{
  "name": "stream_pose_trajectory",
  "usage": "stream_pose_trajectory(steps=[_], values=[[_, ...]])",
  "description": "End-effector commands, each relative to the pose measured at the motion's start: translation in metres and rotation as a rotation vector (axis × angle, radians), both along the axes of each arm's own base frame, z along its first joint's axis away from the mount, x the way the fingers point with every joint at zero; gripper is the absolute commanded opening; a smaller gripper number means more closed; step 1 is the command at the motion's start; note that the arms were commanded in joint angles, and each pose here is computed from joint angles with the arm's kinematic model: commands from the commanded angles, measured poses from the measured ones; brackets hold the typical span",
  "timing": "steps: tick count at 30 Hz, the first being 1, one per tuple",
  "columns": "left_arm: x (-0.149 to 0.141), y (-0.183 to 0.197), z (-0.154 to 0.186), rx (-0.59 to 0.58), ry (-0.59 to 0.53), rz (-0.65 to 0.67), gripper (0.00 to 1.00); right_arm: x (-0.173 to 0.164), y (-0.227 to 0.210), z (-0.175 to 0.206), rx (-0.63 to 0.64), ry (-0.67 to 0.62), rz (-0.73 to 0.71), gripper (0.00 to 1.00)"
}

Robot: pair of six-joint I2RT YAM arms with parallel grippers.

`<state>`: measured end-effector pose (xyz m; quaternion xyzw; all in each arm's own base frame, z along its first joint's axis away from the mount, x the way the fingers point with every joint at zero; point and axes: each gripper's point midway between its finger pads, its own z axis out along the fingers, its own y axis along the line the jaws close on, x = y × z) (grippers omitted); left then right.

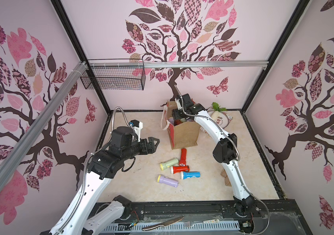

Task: Put the flashlights into the tote bags
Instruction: Place the flashlight in the canvas bag, then pick up the flashlight from the center of the board.

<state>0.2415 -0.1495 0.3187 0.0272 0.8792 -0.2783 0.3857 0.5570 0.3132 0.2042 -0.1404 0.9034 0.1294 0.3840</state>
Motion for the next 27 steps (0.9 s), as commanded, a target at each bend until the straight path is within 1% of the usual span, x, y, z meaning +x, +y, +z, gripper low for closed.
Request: stream_pose_trajectory(steps=[1, 9, 15, 21, 27], values=[[-0.003, 0.008, -0.005, 0.026, 0.004, 0.024, 0.87, -0.015, -0.015, 0.11, 0.091, -0.165, -0.023, 0.75], [-0.014, 0.013, -0.018, 0.024, 0.032, 0.03, 0.87, -0.048, -0.017, 0.152, 0.124, -0.182, -0.006, 0.84], [-0.023, 0.017, -0.03, 0.037, 0.063, 0.032, 0.87, -0.081, -0.018, 0.171, 0.114, -0.186, 0.0, 0.89], [-0.032, 0.019, -0.041, 0.036, 0.092, 0.022, 0.87, -0.117, -0.016, 0.177, 0.089, -0.152, 0.0, 0.94], [-0.047, 0.018, -0.051, 0.011, 0.124, -0.002, 0.87, -0.154, -0.024, 0.174, 0.084, -0.091, -0.035, 0.98]])
